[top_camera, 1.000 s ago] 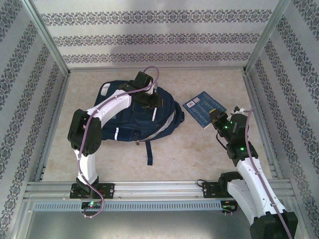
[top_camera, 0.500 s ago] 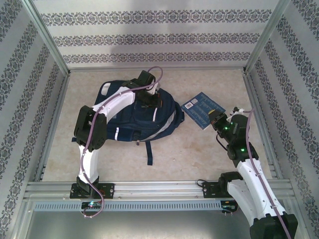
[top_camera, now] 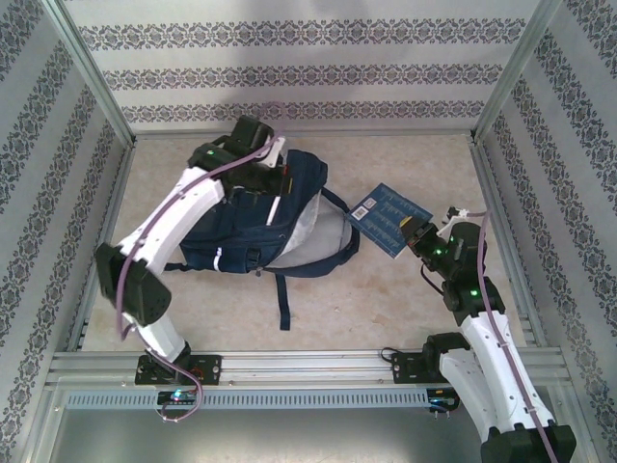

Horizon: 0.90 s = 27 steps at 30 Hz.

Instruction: Pack the student bag

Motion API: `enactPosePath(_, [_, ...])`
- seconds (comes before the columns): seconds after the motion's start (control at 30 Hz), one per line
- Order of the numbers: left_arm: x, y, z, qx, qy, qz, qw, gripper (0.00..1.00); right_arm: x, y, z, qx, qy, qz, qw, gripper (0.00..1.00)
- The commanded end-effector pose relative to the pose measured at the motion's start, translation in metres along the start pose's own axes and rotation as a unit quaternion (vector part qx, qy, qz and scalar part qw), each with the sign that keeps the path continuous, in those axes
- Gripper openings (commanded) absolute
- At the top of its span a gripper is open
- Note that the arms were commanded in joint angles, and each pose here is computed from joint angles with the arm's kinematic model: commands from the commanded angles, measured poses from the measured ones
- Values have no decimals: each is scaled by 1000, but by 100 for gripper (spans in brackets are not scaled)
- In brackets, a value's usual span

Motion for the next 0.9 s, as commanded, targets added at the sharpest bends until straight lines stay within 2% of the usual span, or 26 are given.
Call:
enactPosePath(0.0, [59,2,-25,-52,-46,-56,996,0,-1,-1,33,5,104,33,994,0])
enactPosePath(0.13, [76,-4,-31,-72,-72,-64,993,0,-4,-14,47,-2,156,78,985,0])
enactPosePath(0.4, [76,-8,-42,-82,-135,-59,986,0,-8,-43,66,-8,188,124,974,0])
enactPosePath(0.57, [78,-7,-45,-82,-145,-61,984,0,-20,-62,73,-23,185,156,970,0])
enactPosePath(0.87, [84,-7,-49,-79,-161,-65,982,0,-43,-86,82,-21,157,147,976,0])
Point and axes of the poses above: each hand's point on the last joint's axis, 136 mm out from that joint toward the fingers, its own x axis back along the fingers, its own z axis along the line the jaws close on, y = z × x, the point moved 4 cm from there along x, back along the fingers, and after that the axes turned 7 degrees about x, right-handed, at the moved point
